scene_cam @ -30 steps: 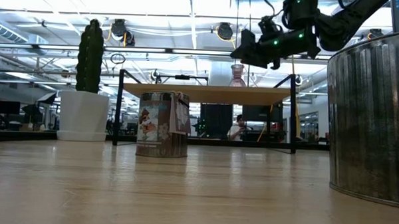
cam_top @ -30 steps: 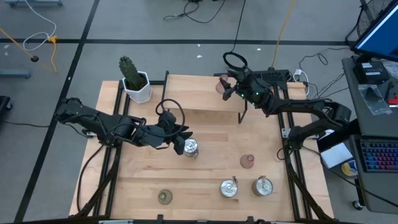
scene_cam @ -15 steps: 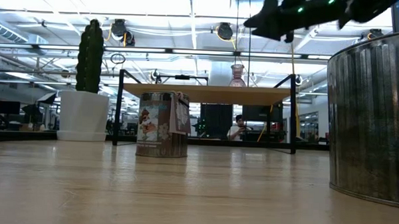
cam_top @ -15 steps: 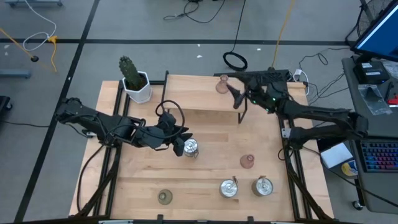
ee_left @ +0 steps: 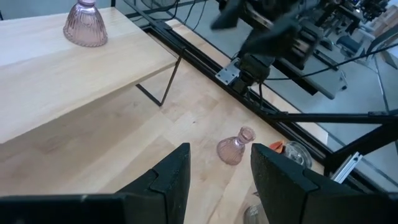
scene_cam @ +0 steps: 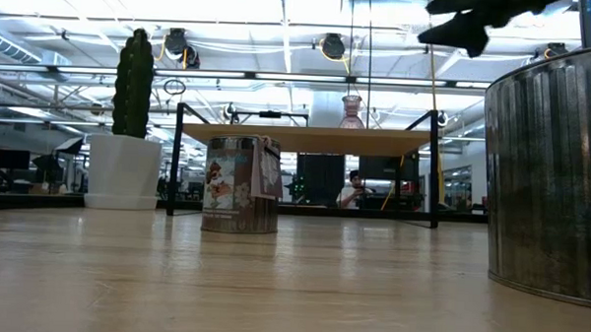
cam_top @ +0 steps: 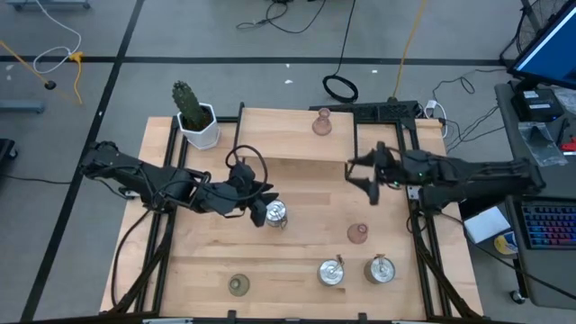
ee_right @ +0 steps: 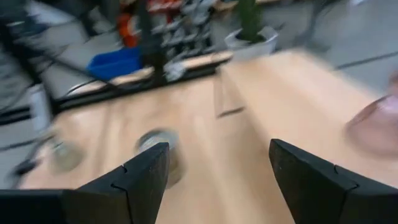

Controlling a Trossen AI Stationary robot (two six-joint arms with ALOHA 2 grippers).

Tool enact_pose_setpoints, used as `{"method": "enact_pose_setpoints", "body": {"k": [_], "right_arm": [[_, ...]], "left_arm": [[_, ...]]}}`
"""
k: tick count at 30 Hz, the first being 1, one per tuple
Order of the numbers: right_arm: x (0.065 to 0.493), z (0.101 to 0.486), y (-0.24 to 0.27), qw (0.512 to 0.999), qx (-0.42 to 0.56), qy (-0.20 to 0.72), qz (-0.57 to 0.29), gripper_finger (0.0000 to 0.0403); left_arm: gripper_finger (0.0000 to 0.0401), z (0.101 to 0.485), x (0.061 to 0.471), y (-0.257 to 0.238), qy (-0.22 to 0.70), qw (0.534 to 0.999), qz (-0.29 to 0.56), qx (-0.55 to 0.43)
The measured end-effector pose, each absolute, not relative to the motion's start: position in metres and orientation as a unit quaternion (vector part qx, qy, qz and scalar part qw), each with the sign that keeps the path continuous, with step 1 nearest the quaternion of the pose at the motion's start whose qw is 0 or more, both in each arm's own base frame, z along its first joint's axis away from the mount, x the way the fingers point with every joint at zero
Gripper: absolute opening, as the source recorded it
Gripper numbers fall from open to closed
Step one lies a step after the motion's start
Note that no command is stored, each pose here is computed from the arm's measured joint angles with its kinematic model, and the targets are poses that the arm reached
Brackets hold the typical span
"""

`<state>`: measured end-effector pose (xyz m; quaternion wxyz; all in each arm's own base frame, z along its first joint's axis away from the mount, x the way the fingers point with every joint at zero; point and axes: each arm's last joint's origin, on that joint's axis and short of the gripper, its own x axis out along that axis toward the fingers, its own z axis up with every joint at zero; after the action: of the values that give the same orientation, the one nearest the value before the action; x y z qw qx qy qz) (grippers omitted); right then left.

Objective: Pick & Place candle stick holders
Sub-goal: Put the red candle holder on the shelf

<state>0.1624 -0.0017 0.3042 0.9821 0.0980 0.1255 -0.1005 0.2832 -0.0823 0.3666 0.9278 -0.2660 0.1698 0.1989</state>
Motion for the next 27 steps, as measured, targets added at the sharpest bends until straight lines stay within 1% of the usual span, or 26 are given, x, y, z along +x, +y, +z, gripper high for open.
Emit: {"method": "enact_pose_setpoints", "body": {"k": [5,13,18,21,27], "right_arm": [[0.153,0.295,0.012,0.968,0.165,0.19,-0.015,0.0267],[0.146,0.282,0.027,0.921,0.253,0.291,0.063,0.0267],[0.142,0.284,0.031,0.896,0.277,0.337,0.079,0.0267],[0.138,0.284,0.032,0.875,0.292,0.379,0.071,0.0267],[0.14,0.276,0.034,0.825,0.337,0.453,0.028,0.0267]], "left_arm": [[0.0168,0.367,0.282,-0.086,0.178,0.937,0.186,-0.237],[0.0168,0.367,0.28,-0.094,0.187,0.946,0.168,-0.205],[0.0168,0.367,0.279,-0.095,0.187,0.946,0.166,-0.204],[0.0168,0.367,0.279,-0.095,0.187,0.946,0.166,-0.204],[0.0168,0.367,0.279,-0.095,0.187,0.947,0.166,-0.203]]}}
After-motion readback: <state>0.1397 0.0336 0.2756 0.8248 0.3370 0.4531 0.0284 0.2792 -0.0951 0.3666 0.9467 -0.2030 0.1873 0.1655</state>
